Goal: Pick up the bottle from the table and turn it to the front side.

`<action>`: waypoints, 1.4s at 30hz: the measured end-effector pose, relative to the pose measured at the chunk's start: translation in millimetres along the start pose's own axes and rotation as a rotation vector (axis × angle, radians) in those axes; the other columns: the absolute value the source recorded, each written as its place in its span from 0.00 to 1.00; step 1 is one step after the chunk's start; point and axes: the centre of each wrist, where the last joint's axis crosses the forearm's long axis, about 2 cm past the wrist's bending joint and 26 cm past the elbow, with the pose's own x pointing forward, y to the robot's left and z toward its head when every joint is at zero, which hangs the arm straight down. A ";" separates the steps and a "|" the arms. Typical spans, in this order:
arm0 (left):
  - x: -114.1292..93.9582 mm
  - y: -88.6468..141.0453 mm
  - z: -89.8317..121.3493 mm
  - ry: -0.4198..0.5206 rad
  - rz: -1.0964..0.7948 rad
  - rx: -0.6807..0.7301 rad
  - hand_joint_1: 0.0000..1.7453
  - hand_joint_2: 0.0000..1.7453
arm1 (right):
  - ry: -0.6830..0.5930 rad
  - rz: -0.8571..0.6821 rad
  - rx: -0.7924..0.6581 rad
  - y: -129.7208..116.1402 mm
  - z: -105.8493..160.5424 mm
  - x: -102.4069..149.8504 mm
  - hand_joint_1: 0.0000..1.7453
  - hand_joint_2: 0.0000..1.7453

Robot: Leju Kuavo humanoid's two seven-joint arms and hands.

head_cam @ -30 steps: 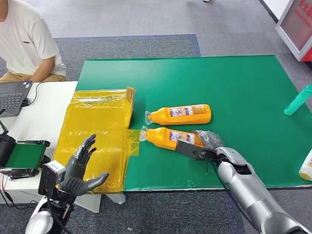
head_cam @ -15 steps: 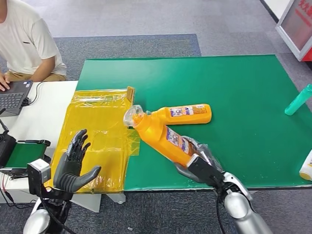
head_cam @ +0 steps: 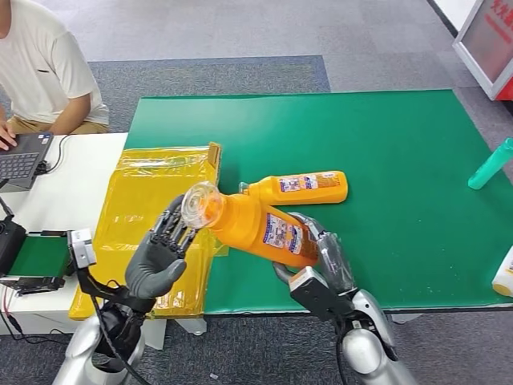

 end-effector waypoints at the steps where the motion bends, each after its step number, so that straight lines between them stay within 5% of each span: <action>1: -3.0 -3.6 -3.4 0.012 0.035 -0.026 0.00 1.00 | 0.003 -0.001 0.007 2.7 -0.4 -1.0 1.00 1.00; 17: -23.4 -17.9 -21.4 0.141 -0.100 -0.076 0.00 1.00 | 0.084 -0.012 0.168 30.7 -1.6 -11.8 1.00 1.00; 42: -15.2 -7.5 -27.8 0.170 -0.107 -0.187 0.00 1.00 | 0.133 -0.184 0.419 46.1 22.8 -17.7 1.00 1.00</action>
